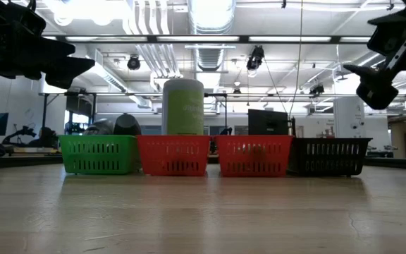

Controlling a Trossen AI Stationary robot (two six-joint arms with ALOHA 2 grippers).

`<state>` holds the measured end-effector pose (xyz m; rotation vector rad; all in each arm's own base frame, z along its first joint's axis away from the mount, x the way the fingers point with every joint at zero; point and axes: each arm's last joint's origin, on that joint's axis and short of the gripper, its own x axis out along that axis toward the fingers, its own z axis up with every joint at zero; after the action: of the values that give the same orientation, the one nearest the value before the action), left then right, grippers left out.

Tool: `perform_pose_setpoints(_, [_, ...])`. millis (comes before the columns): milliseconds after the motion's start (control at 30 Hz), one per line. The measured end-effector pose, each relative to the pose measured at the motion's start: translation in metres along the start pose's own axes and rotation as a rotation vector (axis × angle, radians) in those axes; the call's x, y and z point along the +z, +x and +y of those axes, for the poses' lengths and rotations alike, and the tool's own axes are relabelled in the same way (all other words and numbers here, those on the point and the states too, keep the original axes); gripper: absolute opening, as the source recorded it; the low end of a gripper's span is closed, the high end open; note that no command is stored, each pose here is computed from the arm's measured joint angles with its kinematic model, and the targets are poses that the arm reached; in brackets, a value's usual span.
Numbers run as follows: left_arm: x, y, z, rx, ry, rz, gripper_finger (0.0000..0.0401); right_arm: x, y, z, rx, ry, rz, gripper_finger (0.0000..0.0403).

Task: Pick & Place Travel size toiletries
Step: Return to Home Position

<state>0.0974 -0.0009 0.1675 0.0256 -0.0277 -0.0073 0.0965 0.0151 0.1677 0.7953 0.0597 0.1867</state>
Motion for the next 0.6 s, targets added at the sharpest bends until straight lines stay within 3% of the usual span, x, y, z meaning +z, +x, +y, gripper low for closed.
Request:
perform_pose_setpoints(300, [-0.0001,0.0000,0.0000,0.000,0.000,0.001,0.0301,0.0043,-0.0007,0.0029,0.012,-0.165,-0.060,0.0342])
perform_pose_setpoints(600, [-0.0001,0.0000,0.0000,-0.001,0.000,0.001,0.0301,0.0056,-0.0008,0.0009,-0.032,-0.196,-0.088,0.0359])
